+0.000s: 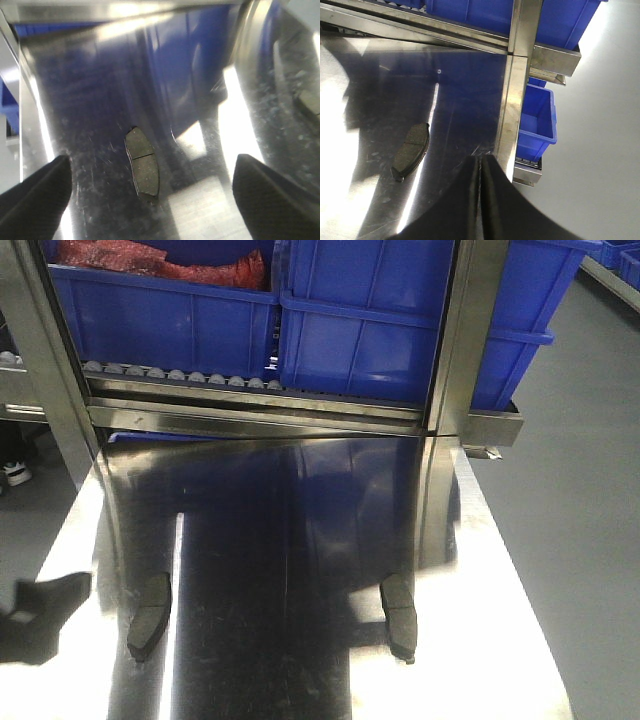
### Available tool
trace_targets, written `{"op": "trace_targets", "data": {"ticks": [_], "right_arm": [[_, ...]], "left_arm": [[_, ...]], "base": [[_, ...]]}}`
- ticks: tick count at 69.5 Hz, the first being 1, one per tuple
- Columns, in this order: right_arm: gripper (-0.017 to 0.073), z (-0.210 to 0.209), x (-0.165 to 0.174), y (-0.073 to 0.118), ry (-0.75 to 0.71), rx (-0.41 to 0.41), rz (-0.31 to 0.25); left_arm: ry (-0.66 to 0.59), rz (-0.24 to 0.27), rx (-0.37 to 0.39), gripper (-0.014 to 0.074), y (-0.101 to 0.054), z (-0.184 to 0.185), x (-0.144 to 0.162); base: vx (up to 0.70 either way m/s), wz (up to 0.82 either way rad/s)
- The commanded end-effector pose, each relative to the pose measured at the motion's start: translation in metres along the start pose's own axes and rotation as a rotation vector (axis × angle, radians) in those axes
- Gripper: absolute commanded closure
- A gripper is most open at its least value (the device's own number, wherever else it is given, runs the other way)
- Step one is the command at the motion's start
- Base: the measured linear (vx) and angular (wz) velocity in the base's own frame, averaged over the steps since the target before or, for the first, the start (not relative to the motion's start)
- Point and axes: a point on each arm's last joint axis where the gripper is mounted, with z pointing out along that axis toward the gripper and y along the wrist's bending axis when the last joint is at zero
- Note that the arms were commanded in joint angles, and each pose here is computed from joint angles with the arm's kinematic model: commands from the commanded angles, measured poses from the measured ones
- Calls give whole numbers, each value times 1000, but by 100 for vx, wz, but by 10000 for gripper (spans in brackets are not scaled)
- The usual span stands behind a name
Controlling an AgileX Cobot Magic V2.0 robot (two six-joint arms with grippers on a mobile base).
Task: Move and align brake pads A on conveyor
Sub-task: 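Lower the open left gripper over the nearer brake pad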
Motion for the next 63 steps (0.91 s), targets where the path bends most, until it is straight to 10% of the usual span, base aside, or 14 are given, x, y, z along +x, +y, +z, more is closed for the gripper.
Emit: {"op": "trace_targets", "data": {"ticks": [1,31,63], "right_arm": [[566,-3,-14,-1,-86,14,-5],[566,-3,-14,-1,-86,14,-5],[566,-3,-14,-1,-86,14,-5]], "left_arm": [[-18,-31,-5,-14,-6,17,-33],[161,-247,-173,-10,18,96,-67],[517,-191,-140,4,11,177,-47]], "base": [[0,0],[0,0],[0,0]]}}
